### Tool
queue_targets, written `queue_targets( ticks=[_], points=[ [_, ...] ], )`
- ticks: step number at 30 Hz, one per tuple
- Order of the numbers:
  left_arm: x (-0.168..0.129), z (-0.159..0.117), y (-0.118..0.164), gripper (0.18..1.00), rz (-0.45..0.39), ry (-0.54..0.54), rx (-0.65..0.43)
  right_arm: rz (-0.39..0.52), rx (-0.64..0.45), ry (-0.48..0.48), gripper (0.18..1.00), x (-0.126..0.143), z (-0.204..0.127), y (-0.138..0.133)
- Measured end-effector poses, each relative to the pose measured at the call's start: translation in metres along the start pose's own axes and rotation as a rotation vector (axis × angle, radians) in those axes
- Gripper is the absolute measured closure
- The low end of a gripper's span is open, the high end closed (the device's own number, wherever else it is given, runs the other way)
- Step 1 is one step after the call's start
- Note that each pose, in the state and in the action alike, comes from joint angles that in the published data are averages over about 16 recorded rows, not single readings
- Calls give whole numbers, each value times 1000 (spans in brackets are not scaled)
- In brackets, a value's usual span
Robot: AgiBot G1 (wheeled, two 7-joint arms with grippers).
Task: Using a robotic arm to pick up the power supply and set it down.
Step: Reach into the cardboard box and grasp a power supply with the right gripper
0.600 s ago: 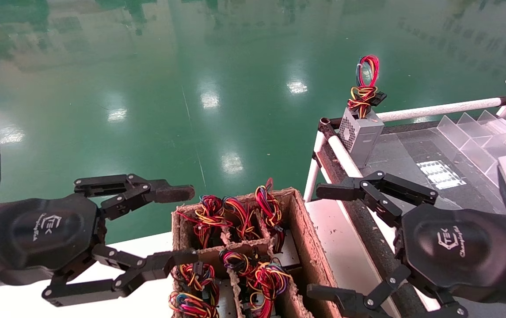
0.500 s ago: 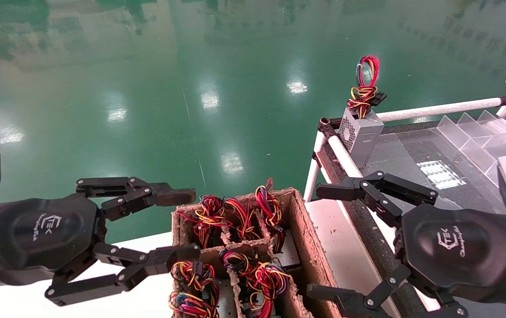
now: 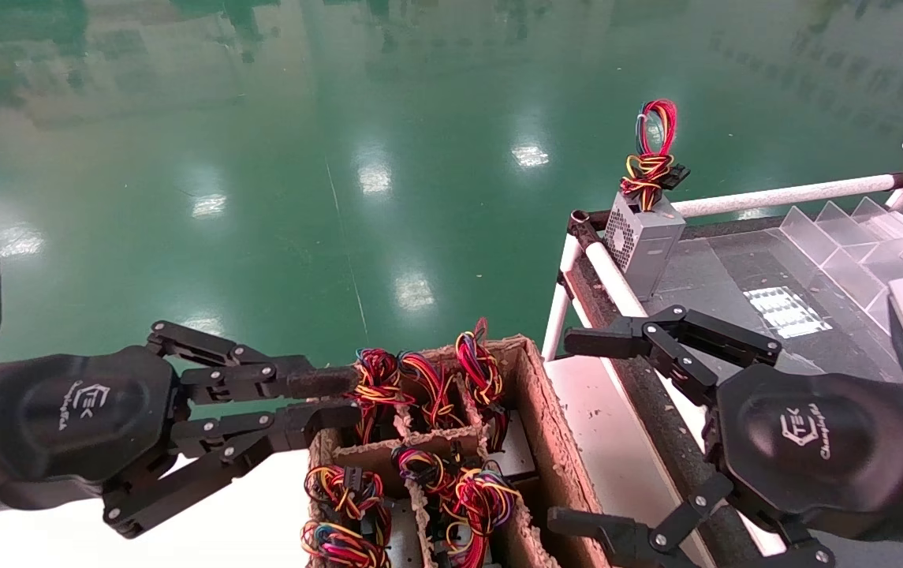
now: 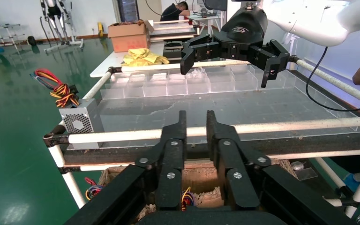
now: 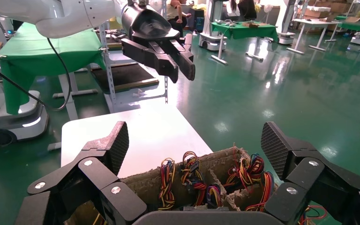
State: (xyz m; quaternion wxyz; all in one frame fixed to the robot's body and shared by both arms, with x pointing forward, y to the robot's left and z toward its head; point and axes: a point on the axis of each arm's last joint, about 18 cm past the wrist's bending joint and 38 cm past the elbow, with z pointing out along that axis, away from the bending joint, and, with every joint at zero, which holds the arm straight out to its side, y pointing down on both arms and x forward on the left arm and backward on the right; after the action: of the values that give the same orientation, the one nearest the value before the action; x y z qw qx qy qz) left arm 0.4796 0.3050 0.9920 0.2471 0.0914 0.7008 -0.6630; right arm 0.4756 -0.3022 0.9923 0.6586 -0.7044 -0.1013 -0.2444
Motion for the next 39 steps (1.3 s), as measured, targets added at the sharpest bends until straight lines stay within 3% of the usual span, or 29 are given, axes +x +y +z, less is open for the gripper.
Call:
queue_targets(
  ticks=[7,20,29,39],
  points=[
    [0,0,0,925,0,0,0,0,0,0,178,0,0,0],
    [0,0,0,986,0,0,0,1,-4,5,178,1,0,1],
    [0,0,0,936,0,0,0,27,-65,76,178,13,2,14],
    [0,0,0,797,0,0,0,107,-241,218,178,59,37,55]
  ],
)
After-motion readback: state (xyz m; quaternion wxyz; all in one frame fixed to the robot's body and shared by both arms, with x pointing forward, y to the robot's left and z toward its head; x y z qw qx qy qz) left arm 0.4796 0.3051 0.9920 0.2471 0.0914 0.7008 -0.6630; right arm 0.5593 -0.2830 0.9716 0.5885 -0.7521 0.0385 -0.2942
